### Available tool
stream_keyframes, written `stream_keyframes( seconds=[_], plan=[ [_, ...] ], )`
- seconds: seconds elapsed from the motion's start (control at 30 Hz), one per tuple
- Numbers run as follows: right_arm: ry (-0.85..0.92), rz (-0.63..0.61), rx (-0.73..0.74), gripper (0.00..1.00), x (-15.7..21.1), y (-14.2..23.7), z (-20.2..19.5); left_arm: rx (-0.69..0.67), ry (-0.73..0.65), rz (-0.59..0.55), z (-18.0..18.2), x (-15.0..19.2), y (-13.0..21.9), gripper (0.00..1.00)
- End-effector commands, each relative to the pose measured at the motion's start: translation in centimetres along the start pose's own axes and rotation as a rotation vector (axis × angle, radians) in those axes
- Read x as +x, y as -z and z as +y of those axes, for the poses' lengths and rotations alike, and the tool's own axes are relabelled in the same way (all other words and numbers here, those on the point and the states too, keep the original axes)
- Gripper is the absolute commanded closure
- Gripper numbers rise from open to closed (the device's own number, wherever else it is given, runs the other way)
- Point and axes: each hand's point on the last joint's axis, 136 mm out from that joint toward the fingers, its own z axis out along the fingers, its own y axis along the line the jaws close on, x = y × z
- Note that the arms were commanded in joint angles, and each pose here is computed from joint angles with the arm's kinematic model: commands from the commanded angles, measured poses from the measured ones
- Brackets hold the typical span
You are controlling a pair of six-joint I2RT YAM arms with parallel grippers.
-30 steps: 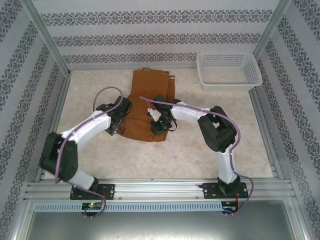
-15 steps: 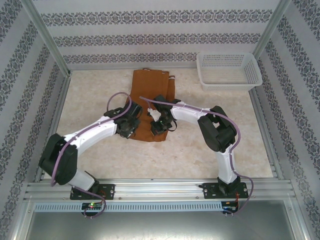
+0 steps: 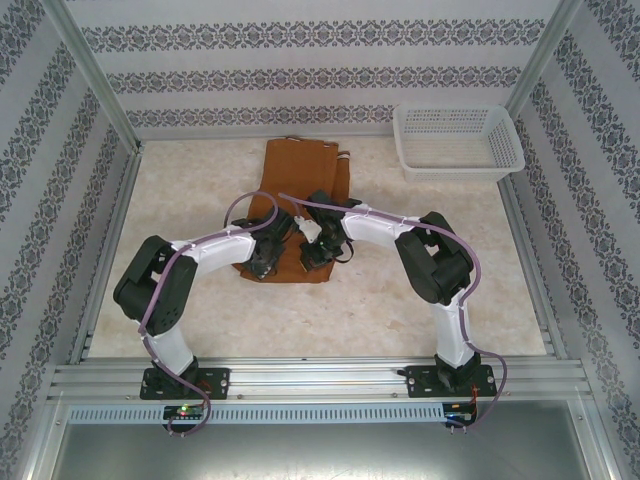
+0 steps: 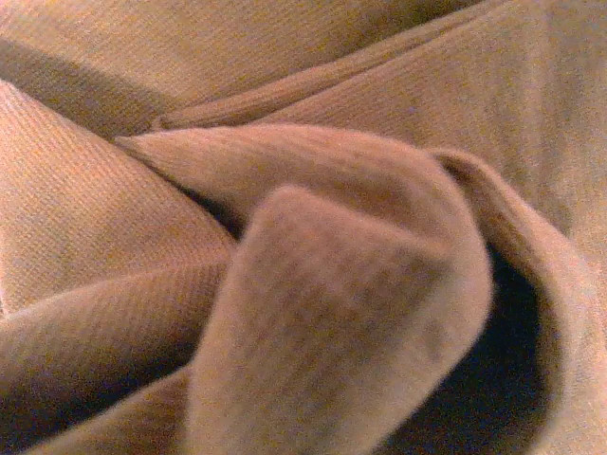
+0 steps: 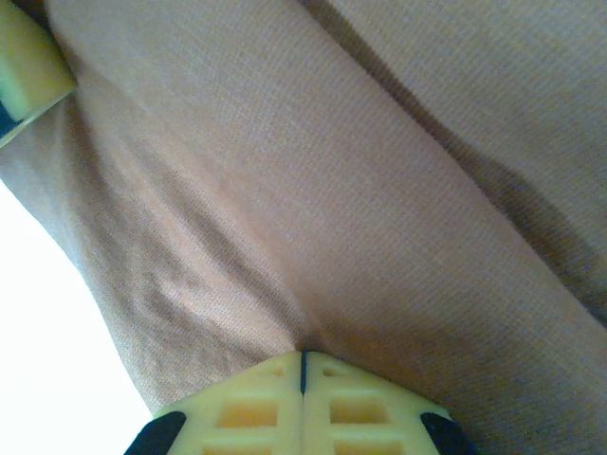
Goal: Roll up the long pants
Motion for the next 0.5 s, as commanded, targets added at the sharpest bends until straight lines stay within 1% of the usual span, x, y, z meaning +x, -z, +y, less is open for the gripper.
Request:
stream_keyframes(
  seconds=[0.0, 0.03, 0.07, 0.1, 0.17, 0.2, 0.23, 0.37, 0.47],
  plan=[
    [-0.075, 0.138, 0.103, 1.0, 4.1, -2.2, -3.6, -0.209, 0.015, -0.134, 5.8, -3.7, -1.1, 1.0],
    [-0.072, 0.136, 0.102, 1.0, 4.2, -2.1, -3.5, -0.205, 0.009, -0.132, 5.6, -3.7, -1.1, 1.0],
    [-0.063, 0.13, 0.1, 0.97, 4.1, -1.8, -3.2, -0.204, 0.005, -0.131, 5.5, -3.8, -1.0, 1.0],
    [-0.043, 0.119, 0.094, 0.84, 4.0, -1.5, -2.6, -0.197, 0.003, -0.122, 5.2, -3.6, -0.9, 1.0],
    [0.01, 0.098, 0.106, 0.49, 3.8, -0.3, -1.1, -0.172, 0.005, -0.103, 4.5, -3.4, -1.0, 1.0],
    [0.047, 0.081, 0.139, 0.43, 3.8, 0.4, -0.5, -0.162, 0.008, -0.089, 4.1, -3.1, -1.0, 1.0],
    [0.105, 0.056, 0.196, 0.39, 3.7, 1.2, 0.2, -0.149, 0.009, -0.077, 3.7, -2.9, -1.1, 1.0],
    [0.35, -0.026, 0.443, 0.33, 3.5, 4.2, 2.8, -0.116, 0.005, -0.031, 2.2, -2.3, -1.4, 1.0],
    [0.531, -0.058, 0.61, 0.3, 3.8, 4.5, 4.0, -0.097, 0.007, -0.009, 1.5, -2.0, -1.5, 1.0]
  ],
)
